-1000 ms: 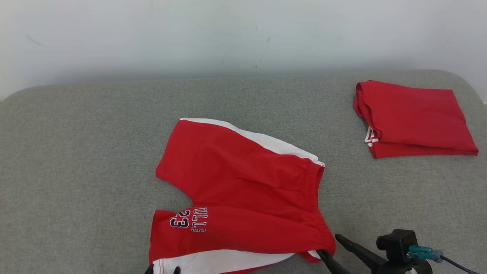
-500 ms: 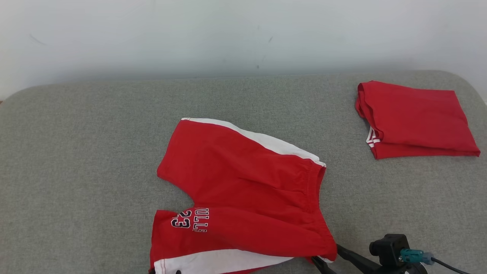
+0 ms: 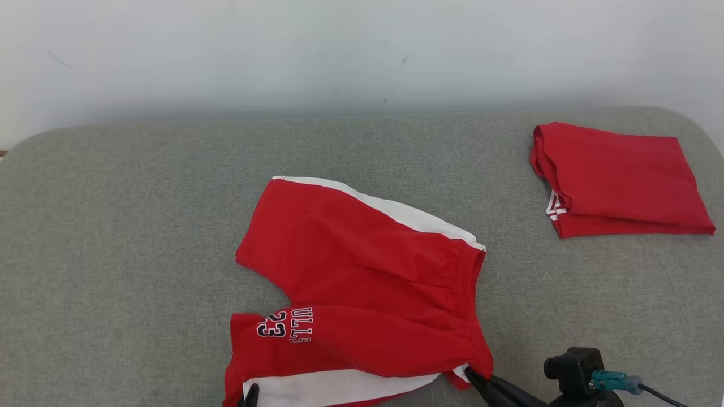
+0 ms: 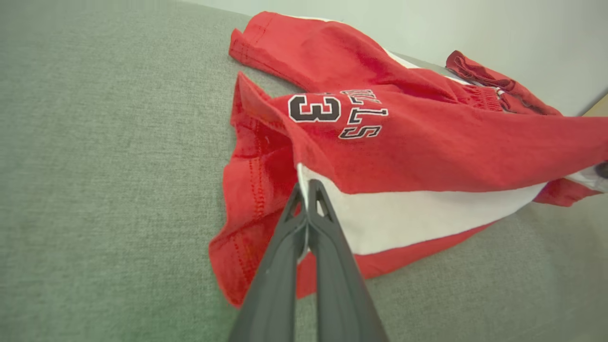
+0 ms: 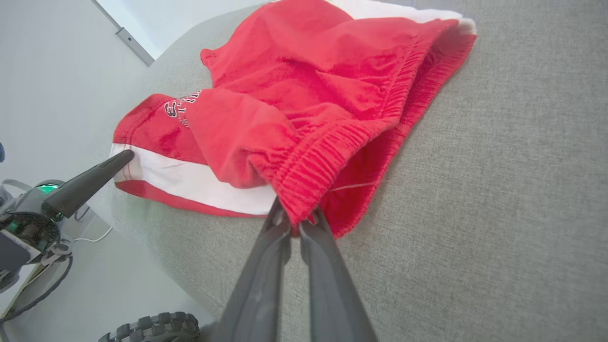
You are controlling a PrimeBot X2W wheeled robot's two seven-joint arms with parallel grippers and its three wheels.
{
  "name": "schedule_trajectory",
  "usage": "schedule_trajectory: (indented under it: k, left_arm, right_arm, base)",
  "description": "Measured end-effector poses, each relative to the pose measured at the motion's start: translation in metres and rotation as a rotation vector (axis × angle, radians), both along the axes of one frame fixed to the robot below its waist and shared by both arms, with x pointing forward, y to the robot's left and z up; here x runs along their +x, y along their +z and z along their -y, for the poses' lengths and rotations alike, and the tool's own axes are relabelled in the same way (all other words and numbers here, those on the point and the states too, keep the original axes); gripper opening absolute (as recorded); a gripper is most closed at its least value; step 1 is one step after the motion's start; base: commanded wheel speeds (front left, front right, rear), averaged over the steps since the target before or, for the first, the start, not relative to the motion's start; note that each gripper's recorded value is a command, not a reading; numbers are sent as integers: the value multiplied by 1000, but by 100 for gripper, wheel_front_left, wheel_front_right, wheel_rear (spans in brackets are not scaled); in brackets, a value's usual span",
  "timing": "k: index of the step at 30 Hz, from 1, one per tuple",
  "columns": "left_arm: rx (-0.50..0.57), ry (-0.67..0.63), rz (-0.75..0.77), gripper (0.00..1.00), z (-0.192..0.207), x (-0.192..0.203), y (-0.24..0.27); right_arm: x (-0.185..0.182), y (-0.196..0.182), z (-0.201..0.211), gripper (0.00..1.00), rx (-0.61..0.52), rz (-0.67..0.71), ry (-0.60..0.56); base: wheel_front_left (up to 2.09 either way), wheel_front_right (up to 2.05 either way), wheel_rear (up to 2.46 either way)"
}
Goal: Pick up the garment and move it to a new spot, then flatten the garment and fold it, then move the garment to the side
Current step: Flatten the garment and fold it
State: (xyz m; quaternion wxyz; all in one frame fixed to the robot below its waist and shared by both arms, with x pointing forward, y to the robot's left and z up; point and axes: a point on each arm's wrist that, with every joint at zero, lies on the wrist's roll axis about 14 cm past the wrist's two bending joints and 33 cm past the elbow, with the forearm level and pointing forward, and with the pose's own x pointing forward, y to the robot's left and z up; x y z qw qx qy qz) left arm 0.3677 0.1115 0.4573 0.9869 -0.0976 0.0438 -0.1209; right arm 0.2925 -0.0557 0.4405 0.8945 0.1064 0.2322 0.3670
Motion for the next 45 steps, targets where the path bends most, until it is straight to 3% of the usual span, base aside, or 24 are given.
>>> schedule_trajectory:
  k: [9, 16, 21, 27, 36, 38, 45]
  left_arm:
    - [-8, 0, 144, 0, -5, 7, 46]
    - [96, -82, 281, 0, -6, 36, 102]
    - [214, -181, 401, 0, 1, 84, 159]
    - [269, -247, 461, 0, 1, 143, 210]
    - [259, -260, 528, 0, 6, 225, 271]
    - [250, -239, 548, 0, 2, 241, 288]
    - [189, -166, 673, 0, -4, 269, 363]
  right_arm:
    - [12, 34, -4, 0, 161, 7, -36]
    - [40, 71, -11, 0, 247, 42, -19]
    - [104, 116, -16, 0, 293, 141, -32]
    - [189, 167, -18, 0, 351, 187, -79]
    - [291, 239, -21, 0, 403, 226, -131]
    - [307, 249, -16, 0, 373, 245, -147]
    - [341, 310, 12, 0, 277, 465, -249]
  base:
    - [0, 0, 0]
    - [0, 0, 0]
    - [0, 0, 0]
    - [0, 0, 0]
    - [0, 0, 0]
    - [0, 0, 0]
    - [0, 0, 0]
